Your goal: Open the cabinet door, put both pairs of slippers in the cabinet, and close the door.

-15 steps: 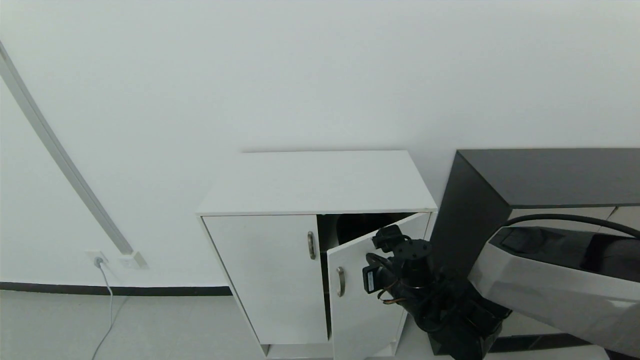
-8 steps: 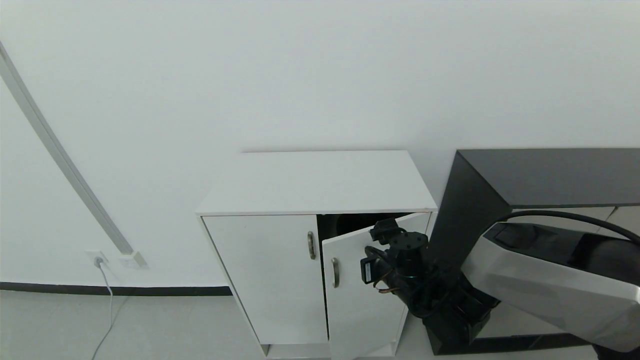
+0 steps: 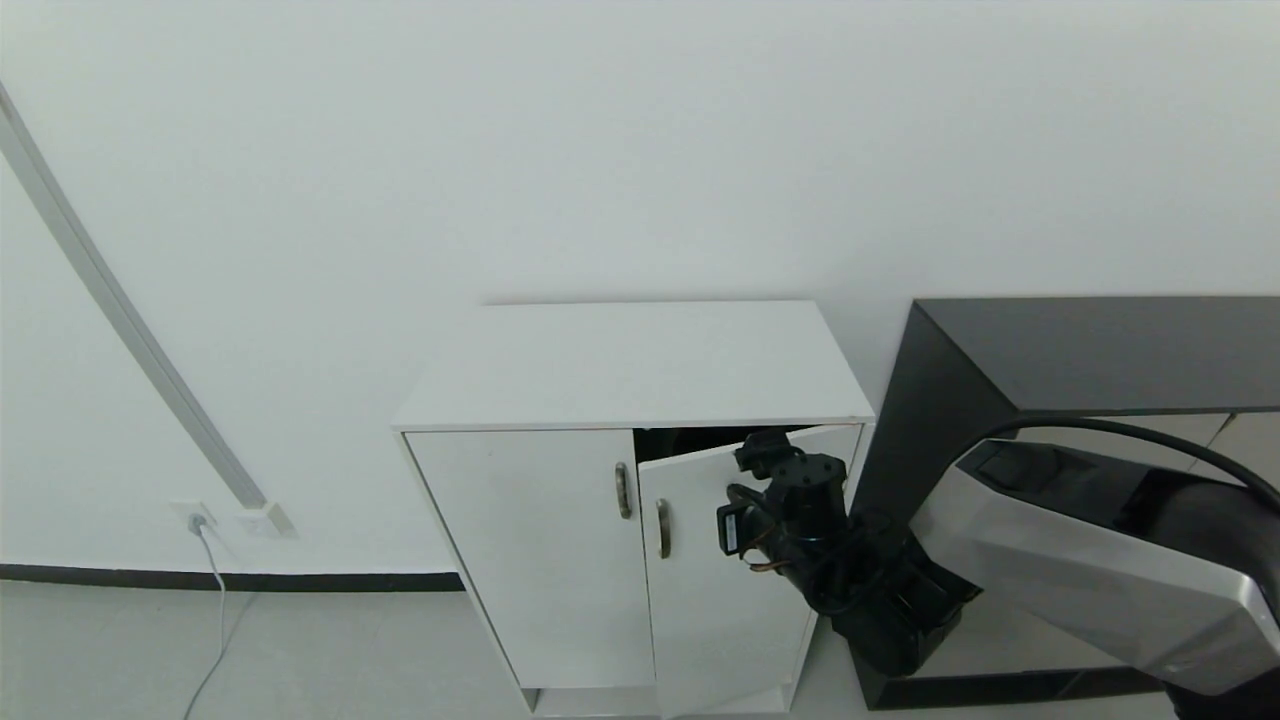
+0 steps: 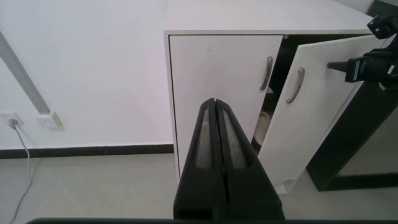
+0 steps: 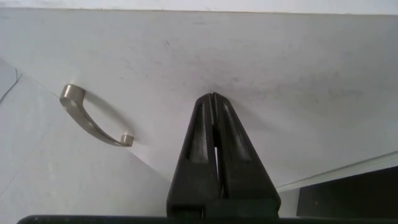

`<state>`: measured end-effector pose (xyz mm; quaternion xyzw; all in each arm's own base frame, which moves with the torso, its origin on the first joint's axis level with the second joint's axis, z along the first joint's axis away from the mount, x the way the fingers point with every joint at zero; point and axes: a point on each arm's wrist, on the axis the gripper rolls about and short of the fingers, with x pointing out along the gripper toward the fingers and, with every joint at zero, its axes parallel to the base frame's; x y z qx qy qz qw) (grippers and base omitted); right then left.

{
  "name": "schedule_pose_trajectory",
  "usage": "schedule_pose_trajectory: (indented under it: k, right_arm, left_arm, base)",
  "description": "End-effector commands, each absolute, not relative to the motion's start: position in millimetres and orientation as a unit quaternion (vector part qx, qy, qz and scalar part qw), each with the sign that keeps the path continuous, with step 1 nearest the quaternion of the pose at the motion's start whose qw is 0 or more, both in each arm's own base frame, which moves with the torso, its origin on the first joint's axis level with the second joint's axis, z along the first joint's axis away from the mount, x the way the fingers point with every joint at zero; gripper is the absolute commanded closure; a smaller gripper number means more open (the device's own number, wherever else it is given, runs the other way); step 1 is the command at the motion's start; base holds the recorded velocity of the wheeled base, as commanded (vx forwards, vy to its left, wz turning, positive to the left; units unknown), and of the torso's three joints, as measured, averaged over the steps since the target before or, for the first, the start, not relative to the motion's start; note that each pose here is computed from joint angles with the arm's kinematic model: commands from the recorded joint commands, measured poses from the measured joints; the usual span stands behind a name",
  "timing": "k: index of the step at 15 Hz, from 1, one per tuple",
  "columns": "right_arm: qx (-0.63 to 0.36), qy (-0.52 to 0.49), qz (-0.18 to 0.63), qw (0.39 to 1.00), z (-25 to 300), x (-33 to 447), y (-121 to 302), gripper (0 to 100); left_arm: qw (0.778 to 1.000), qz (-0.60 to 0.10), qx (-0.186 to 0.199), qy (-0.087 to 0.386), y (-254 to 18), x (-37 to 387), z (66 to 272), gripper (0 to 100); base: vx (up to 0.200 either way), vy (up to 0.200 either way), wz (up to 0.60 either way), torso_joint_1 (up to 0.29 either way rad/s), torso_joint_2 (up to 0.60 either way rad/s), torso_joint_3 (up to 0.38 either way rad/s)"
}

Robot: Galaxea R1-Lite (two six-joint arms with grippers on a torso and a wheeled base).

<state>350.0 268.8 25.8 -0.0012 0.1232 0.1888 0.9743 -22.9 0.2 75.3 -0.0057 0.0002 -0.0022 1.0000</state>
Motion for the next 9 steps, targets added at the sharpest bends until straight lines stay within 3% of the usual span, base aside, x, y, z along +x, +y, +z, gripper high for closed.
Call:
schedule_pose_trajectory:
  k: [1, 9]
  right_arm:
    - [0.001, 0.120, 0.185, 0.975, 22.0, 357.4, 269.5, 100]
    - [0.002, 0.121, 0.173, 0.978, 19.7, 374.9, 268.8, 100]
  left_arm:
    - [1.000, -0.002, -0.006, 0.001, 0.2, -22.8, 75.3, 100]
    - [1.000, -0.002, -0.006, 0.001, 0.2, -22.8, 75.3, 100]
  base:
    - [0.000, 0.000, 0.00, 0.000, 0.00, 0.000]
    - [0.000, 0.000, 0.00, 0.000, 0.00, 0.000]
